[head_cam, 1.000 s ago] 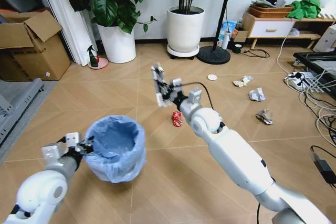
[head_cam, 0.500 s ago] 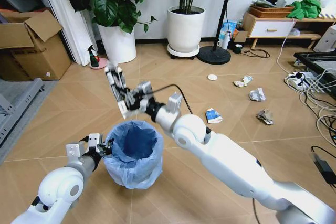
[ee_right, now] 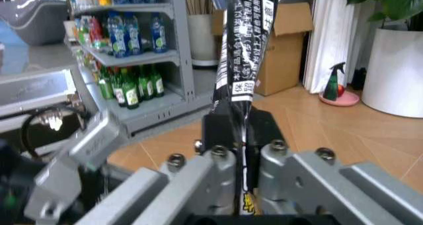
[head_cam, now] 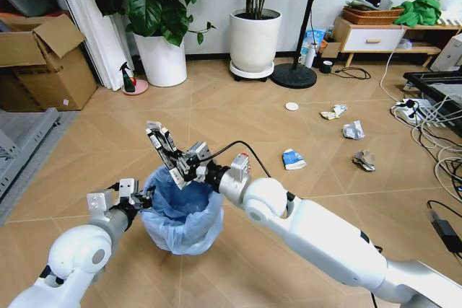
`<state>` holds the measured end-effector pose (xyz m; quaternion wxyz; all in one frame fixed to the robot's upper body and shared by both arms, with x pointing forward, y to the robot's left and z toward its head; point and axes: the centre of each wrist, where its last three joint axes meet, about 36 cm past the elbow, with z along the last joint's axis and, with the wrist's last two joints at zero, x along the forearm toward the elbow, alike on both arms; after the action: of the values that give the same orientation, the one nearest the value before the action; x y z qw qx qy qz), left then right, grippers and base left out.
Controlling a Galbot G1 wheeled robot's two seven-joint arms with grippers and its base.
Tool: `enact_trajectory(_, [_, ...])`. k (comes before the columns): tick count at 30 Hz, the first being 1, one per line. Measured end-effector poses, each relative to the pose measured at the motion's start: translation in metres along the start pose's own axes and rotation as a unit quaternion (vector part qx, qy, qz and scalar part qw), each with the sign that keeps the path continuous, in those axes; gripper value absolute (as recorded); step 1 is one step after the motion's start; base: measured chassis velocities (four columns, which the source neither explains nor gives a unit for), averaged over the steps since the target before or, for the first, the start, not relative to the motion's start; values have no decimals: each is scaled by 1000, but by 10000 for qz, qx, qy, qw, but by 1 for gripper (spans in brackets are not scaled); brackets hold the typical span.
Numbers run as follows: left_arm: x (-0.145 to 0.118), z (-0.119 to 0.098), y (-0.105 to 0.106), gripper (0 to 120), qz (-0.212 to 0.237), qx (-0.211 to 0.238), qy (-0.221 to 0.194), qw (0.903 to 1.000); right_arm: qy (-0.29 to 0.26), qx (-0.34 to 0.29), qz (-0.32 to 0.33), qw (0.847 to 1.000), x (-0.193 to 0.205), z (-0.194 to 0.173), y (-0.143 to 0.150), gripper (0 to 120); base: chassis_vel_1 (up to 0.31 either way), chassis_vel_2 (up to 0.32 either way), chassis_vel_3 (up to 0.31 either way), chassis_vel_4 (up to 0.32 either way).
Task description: Pick up the trash bin and place the garbage on the floor into it.
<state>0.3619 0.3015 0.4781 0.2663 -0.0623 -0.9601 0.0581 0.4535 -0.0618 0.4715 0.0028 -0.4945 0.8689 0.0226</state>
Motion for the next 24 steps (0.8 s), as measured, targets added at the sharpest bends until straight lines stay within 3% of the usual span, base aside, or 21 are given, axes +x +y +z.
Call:
enact_trajectory(3, [0, 0, 0, 0, -3, -5, 0, 10000, 16, 25, 0, 10000, 0, 2, 1, 7, 0, 0, 0, 0])
enact_trajectory(6, [2, -2, 1, 0, -22, -14, -26, 10000, 86, 156, -8, 9998, 3, 11, 3, 28, 0, 0, 0, 0])
enact_trajectory(10, [3, -3, 2, 0, -29, -12, -37, 10000, 102, 186, 4, 9998, 3, 13, 3, 37, 0, 0, 0, 0])
enact_trajectory(15, [3, -5, 4, 0, -39, -11, -66, 10000, 101, 183, 10, 9998, 2, 14, 5, 60, 0, 0, 0, 0])
enact_trajectory(17, [3, -5, 4, 0, -45, -5, -70, 10000, 88, 185, 31, 9998, 2, 13, 5, 64, 0, 0, 0, 0])
enact_trajectory(19, [3, -6, 6, 0, -78, 21, -83, 9999, 24, 183, 140, 9997, 1, 7, 3, 70, 0, 0, 0, 0])
enact_trajectory(20, [2, -7, 11, 0, -183, 77, -117, 9997, -48, 144, 328, 9993, 1, -4, -1, 81, 0, 0, 0, 0])
enact_trajectory(24, [4, -10, 20, 0, -373, 171, -200, 9990, -179, 73, 689, 9974, 6, -20, -12, 91, 0, 0, 0, 0])
